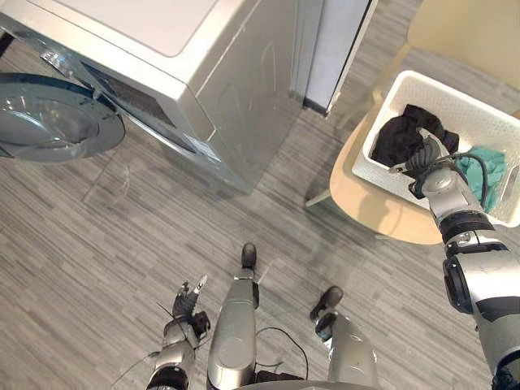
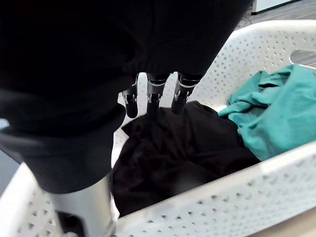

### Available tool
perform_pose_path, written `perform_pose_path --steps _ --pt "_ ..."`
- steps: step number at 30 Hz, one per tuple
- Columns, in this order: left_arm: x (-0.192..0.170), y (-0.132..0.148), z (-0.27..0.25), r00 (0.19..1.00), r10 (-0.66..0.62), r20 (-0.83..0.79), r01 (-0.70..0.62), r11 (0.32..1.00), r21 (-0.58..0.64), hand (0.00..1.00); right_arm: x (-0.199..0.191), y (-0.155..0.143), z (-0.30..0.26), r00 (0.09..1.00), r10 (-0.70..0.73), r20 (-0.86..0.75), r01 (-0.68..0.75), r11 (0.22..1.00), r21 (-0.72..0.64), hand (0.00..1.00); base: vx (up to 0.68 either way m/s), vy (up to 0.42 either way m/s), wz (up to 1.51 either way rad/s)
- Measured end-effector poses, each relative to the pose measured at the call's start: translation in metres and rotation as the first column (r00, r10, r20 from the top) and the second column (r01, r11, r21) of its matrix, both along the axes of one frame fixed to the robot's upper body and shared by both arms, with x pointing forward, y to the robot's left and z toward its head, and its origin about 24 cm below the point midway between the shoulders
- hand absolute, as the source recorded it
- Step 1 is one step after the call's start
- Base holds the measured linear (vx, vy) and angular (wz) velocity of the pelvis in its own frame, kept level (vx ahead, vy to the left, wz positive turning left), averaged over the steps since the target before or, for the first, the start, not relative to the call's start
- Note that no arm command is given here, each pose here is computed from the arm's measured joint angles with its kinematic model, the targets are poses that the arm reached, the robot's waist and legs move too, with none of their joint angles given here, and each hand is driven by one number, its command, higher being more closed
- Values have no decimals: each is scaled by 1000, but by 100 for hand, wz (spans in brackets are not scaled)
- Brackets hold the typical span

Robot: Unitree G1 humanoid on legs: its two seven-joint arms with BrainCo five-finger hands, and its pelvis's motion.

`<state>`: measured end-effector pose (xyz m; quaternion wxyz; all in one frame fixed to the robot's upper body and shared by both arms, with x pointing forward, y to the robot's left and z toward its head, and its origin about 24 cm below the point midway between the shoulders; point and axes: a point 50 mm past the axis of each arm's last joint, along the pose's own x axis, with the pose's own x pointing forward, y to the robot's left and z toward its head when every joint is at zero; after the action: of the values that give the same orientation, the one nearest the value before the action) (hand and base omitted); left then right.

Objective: Pick up the laundry basket with both hands and put the clothes into the washing machine.

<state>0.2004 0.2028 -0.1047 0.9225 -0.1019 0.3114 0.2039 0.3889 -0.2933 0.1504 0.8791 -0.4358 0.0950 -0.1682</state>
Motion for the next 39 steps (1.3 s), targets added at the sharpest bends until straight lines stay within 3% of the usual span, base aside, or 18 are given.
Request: perform_pose_path --steps 5,11,16,20,23,30,39 --pt "14 -14 10 997 26 72 -21 997 -73 0 -1 -2 -3 1000 -14 -13 14 1000 14 0 25 -18 3" --pt "36 -14 32 980 36 195 -22 997 -76 0 -8 -22 7 997 -71 31 68 994 80 0 0 0 0" --pt "44 -16 38 975 29 222 -12 997 -79 0 -11 -32 15 982 -132 135 77 933 353 0 -4 -9 -5" --pt "43 -15 36 976 27 216 -10 997 -79 0 -8 -26 38 963 -79 256 -51 884 464 0 -8 -19 -10" --pt "41 -13 33 980 9 200 7 997 -78 0 -4 -16 54 941 -11 339 -170 851 497 0 -24 -27 -13" --pt "35 -9 25 988 -11 156 23 997 -79 0 0 -11 72 915 16 403 -257 794 551 0 -42 -28 -12" --pt "39 -6 32 980 20 197 -1 995 -96 0 -6 -36 108 906 -85 414 -125 882 454 0 -4 -8 1"
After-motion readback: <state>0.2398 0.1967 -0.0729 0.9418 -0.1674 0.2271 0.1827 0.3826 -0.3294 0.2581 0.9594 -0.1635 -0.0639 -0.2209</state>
